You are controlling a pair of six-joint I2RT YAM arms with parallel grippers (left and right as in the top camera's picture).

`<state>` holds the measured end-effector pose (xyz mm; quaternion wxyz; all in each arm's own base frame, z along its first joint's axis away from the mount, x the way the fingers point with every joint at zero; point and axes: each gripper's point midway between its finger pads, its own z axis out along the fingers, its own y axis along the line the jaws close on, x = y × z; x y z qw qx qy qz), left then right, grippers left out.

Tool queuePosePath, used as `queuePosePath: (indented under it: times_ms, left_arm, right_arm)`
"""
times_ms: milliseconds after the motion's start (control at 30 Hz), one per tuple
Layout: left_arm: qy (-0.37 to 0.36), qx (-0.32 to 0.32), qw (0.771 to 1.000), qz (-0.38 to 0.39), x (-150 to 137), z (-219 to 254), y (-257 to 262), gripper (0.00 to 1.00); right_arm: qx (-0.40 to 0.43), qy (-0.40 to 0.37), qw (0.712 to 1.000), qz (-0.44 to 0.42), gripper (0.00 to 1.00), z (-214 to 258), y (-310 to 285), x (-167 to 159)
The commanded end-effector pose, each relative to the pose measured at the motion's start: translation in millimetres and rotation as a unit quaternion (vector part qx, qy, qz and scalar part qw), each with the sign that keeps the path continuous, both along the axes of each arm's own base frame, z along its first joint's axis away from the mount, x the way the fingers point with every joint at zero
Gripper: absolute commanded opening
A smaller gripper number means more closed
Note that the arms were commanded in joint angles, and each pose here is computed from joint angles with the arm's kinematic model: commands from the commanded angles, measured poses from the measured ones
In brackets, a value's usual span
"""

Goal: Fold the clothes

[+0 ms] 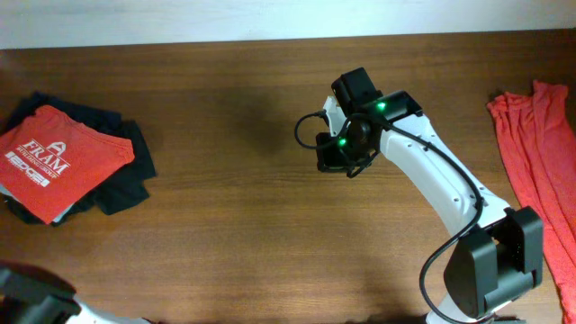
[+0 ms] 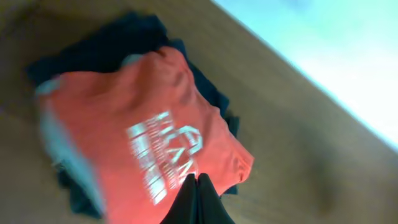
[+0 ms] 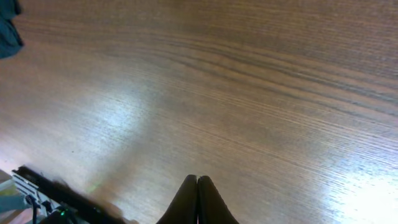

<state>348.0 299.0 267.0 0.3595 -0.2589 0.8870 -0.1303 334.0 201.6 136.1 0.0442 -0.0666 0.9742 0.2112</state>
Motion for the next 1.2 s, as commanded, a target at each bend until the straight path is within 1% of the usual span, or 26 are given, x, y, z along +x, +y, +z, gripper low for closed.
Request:
queuePosePath:
  times_ms: [0,100,167,267,333,433,567,633,700,767,833,900,967,1000,1033,1067,1100,1133,1167]
  left_arm:
    - [0.119,0.056,0.991,-0.006,31,-69,1,0.01]
    - [0.156,0.07,0.985,0.035,45,-103,20,0.01]
    - [0.174,0.059,0.982,0.045,47,-128,27,0.01]
    - [0.22,0.036,0.973,0.057,30,-163,37,0.01]
    - [0.243,0.007,0.966,0.084,16,-186,47,0.0]
    - [0.232,-0.024,0.968,0.089,11,-199,54,0.0]
    - [0.209,-0.024,0.974,0.089,16,-188,56,0.0]
    - [0.18,-0.03,0.98,0.08,23,-165,49,0.01]
    - [0.137,-0.024,0.988,0.07,30,-126,42,0.03]
    - [0.07,-0.017,0.996,0.046,38,-63,23,0.05]
    - [0.025,0.001,1.0,0.019,40,-18,3,0.12]
    - [-0.019,0.037,0.999,-0.033,40,28,-30,0.18]
    - [-0.051,0.069,0.993,-0.086,39,62,-66,0.23]
    - [-0.07,0.088,0.986,-0.121,38,80,-91,0.23]
    - [-0.089,0.121,0.975,-0.165,37,101,-123,0.24]
    - [-0.094,0.137,0.969,-0.182,35,109,-137,0.24]
    - [-0.093,0.17,0.959,-0.206,31,121,-162,0.27]
    - [-0.078,0.206,0.951,-0.217,23,127,-184,0.33]
    - [-0.068,0.227,0.946,-0.223,18,131,-196,0.37]
  right_arm:
    - [-0.009,-0.005,1.0,0.001,0.05,-1,-1,1]
    - [-0.009,-0.003,1.0,0.001,0.05,-1,-2,0]
    - [-0.01,-0.001,1.0,0.001,0.05,-1,-2,-1]
    - [-0.01,0.001,1.0,0.0,0.05,-1,-2,-1]
    - [-0.01,0.004,1.0,0.0,0.05,-2,-2,-3]
    - [-0.013,0.01,1.0,0.0,0.05,-2,-3,-5]
    - [-0.014,0.012,1.0,0.0,0.05,-2,-4,-6]
    - [-0.014,0.014,1.0,0.0,0.05,-3,-4,-7]
    - [-0.015,0.016,1.0,0.0,0.05,-3,-4,-8]
    - [-0.015,0.014,1.0,0.0,0.05,-2,-4,-7]
    - [-0.012,0.001,1.0,0.011,0.05,1,-4,-5]
    - [-0.003,-0.034,0.999,0.03,0.06,13,-2,0]
    - [0.01,-0.079,0.996,0.041,0.08,35,0,6]
    - [0.017,-0.103,0.994,0.041,0.08,49,-1,8]
    - [0.025,-0.134,0.99,0.036,0.09,70,-4,11]
    - [0.033,-0.158,0.986,0.03,0.09,89,-7,13]
    - [0.042,-0.192,0.98,0.019,0.1,116,-15,14]
    - [0.05,-0.223,0.973,0.008,0.13,140,-24,14]
    - [0.056,-0.249,0.967,-0.003,0.17,160,-33,13]
